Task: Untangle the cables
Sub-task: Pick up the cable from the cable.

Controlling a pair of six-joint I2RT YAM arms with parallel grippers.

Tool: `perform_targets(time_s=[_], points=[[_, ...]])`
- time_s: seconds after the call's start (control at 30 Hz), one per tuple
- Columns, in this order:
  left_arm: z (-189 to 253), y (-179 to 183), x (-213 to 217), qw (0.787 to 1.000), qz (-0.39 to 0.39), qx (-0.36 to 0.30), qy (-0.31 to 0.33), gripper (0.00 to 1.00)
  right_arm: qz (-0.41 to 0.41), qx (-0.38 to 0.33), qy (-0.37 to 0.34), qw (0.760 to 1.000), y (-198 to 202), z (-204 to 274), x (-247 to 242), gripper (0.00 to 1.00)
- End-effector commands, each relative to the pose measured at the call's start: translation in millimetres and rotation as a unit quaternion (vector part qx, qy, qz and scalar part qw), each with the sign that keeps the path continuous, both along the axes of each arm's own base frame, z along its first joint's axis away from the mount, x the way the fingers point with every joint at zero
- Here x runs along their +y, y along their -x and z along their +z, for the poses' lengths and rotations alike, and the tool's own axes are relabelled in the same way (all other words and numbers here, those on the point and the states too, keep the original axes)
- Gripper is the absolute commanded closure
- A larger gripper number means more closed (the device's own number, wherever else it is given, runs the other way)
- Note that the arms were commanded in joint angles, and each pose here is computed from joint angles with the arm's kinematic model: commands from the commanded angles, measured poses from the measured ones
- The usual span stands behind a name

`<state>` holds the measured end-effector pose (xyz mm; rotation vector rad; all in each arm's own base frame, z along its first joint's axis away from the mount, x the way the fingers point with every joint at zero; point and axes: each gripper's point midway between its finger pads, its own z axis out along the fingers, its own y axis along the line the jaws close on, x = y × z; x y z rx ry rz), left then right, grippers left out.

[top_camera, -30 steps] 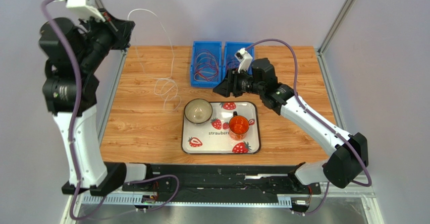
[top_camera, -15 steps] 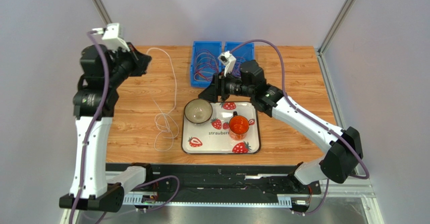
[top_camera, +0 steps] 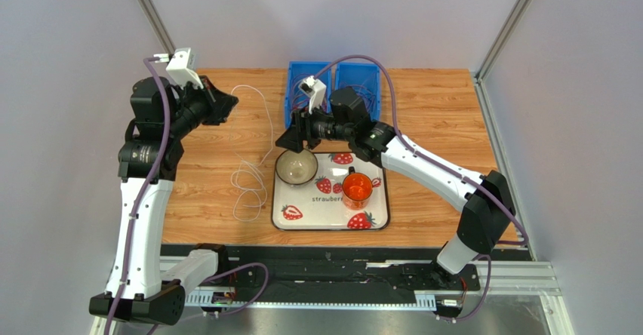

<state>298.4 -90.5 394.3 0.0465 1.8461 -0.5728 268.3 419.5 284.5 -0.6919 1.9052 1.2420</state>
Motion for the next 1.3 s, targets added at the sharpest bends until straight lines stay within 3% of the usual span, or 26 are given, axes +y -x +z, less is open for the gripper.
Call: perform_targets(time_s=[0.0, 0.27, 0.87, 1.03, 1.27], points=[[5.8, 0.8, -10.6, 0.999, -0.037, -0.019, 0.001, 1.00, -0.014, -0.089, -0.037, 0.995, -17.1, 60.8, 5.1, 0.44], [-15.4, 1.7, -25.1, 0.996, -0.093, 0.008, -0.002, 1.00, 0.016, -0.198, -0.043, 0.979, -16.8, 116.7, 4.8, 0.42], [-19.5, 18.8, -51.3, 0.980, -0.197, 0.005, 0.015, 1.00, 0.079, -0.224, -0.021, 0.971, -38.6, 119.7, 25.9, 0.45], [-20.2, 20.5, -52.0, 0.980, -0.201, 0.004, 0.015, 1.00, 0.092, -0.215, -0.027, 0.972, -38.4, 118.7, 21.7, 0.59], [-24.3, 17.7, -50.9, 0.981, -0.195, 0.010, 0.015, 1.00, 0.114, -0.199, -0.037, 0.973, -29.6, 111.4, 24.2, 0.96]])
